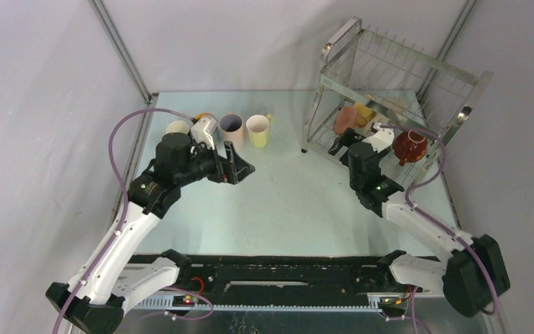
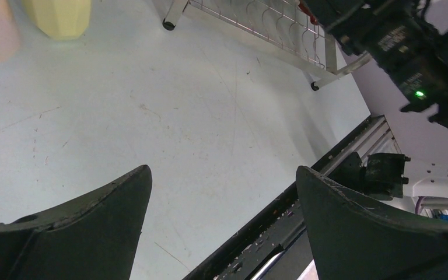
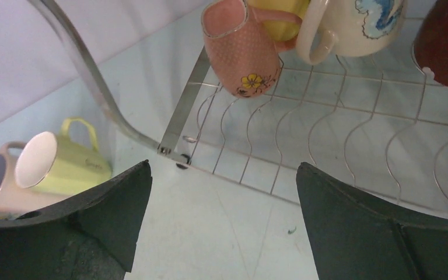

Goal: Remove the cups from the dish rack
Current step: Adjust the cup in the dish rack.

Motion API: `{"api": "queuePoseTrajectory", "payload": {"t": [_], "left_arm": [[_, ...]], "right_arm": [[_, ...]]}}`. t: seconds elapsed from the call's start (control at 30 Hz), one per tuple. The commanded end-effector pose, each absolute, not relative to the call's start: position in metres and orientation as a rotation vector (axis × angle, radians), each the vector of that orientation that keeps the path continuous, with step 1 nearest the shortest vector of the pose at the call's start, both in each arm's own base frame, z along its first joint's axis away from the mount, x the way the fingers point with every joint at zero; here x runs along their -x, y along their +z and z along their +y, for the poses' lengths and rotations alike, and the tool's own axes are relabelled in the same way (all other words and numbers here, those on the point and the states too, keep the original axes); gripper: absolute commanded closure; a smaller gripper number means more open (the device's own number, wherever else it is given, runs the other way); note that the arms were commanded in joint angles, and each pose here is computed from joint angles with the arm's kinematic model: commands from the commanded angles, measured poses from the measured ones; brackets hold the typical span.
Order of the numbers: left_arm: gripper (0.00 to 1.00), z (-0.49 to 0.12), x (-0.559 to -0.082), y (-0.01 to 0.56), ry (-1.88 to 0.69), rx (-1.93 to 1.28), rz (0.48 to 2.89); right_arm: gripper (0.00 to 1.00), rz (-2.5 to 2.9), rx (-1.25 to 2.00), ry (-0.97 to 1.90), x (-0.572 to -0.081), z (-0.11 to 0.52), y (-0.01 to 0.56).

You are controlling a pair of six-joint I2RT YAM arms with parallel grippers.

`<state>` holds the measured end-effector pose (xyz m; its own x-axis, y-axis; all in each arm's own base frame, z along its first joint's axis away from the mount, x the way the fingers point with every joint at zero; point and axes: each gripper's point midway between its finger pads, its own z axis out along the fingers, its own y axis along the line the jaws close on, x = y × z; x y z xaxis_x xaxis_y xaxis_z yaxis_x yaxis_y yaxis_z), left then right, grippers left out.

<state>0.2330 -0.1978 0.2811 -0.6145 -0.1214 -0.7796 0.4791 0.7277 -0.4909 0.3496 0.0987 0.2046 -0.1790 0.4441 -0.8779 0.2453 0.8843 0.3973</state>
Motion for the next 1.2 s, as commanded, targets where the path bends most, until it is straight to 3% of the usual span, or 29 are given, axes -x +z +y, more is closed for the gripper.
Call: {"api": "queuePoseTrajectory", "payload": {"t": [0.0, 0.53, 1.17], "left_arm": [[0.00, -0.201, -0.222, 0.289, -0.924, -0.322, 2.007], [0.00, -0.199, -0.202, 0.298, -0.981, -0.356, 1.959], [0.00, -0.205, -0.205, 0.289, -1.001, -0.361, 1.996]], "right_arm": [[0.00, 1.617, -0.543, 0.138, -0.381, 0.092, 0.221], [0.00, 1.500, -0.337, -0.123, -0.469, 0.098, 0.206], [0.00, 1.584, -0.387, -0.218, -0.518, 0.084, 0.164]]}}
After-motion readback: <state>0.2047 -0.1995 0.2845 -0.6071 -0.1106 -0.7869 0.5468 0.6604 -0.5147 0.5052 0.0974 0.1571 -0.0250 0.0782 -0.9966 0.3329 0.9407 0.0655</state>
